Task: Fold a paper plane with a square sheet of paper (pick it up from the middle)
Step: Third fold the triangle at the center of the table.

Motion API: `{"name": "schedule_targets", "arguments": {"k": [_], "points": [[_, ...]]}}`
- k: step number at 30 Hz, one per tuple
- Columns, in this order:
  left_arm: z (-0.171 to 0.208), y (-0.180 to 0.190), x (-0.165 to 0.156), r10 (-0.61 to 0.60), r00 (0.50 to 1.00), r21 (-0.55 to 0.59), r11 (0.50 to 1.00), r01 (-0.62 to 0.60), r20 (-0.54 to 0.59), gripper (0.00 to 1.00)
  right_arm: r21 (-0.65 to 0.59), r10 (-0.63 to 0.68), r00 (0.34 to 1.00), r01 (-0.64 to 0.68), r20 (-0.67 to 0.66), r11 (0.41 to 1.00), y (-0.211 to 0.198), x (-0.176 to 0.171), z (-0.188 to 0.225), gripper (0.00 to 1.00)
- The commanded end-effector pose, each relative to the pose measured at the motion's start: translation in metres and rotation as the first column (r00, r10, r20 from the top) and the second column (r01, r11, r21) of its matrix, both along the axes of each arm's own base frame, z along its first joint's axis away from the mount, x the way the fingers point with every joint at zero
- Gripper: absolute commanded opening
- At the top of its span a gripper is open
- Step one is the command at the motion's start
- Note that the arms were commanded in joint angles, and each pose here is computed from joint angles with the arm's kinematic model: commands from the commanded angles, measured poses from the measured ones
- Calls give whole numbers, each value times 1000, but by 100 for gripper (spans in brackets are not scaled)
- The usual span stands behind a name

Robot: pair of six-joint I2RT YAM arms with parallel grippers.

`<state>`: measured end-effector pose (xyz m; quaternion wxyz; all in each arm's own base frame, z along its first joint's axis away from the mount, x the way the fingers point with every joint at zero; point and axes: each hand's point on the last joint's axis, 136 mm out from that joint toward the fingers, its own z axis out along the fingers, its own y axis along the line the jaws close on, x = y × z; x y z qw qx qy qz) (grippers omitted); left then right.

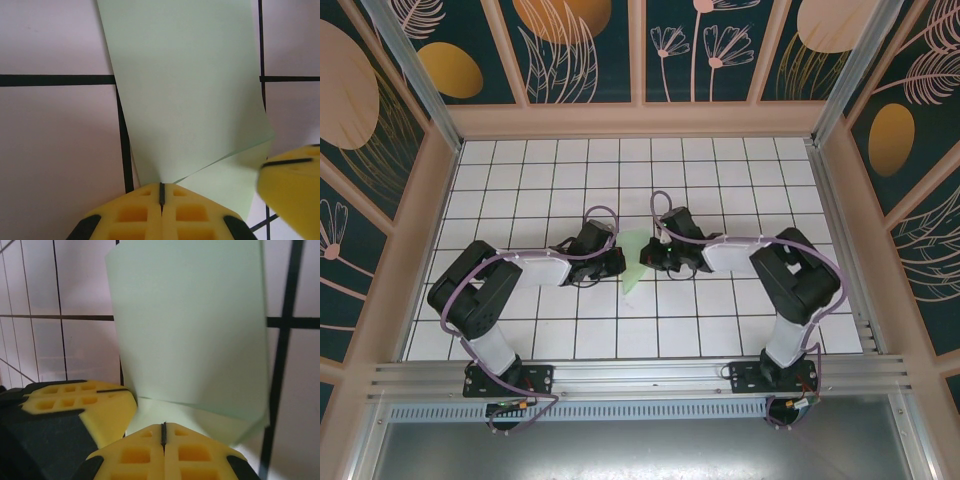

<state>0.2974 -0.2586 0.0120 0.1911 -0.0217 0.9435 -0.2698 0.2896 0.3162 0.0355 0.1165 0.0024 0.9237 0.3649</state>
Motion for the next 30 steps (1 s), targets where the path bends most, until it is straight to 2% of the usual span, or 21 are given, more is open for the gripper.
{"name": "schedule_targets", "arguments": {"k": [1,5,9,14,20,25,30], "points": [[-50,41,-28,38,991,207,978,-10,-130,0,-14,27,1000,-27,-6,1000,5,5,-7,0],[-53,44,-31,40,990,217,976,-10,-136,0,-51,-42,998,39,-52,998,-14,10,-24,0],[-57,48,-35,41,988,233,972,-6,-147,0,-90,-163,982,155,-92,984,-51,19,-38,0],[-55,49,-34,33,991,240,971,0,-133,0,-93,-251,967,246,-45,965,-78,34,-21,0],[-40,38,-17,-5,997,225,974,22,-74,0,23,-171,984,171,46,985,-51,31,24,0],[-32,29,-12,-39,998,199,979,47,-46,0,64,-36,999,36,10,997,-7,9,19,0],[-29,25,-10,-51,998,181,982,57,-39,0,71,0,999,2,-34,997,8,5,4,0]]}}
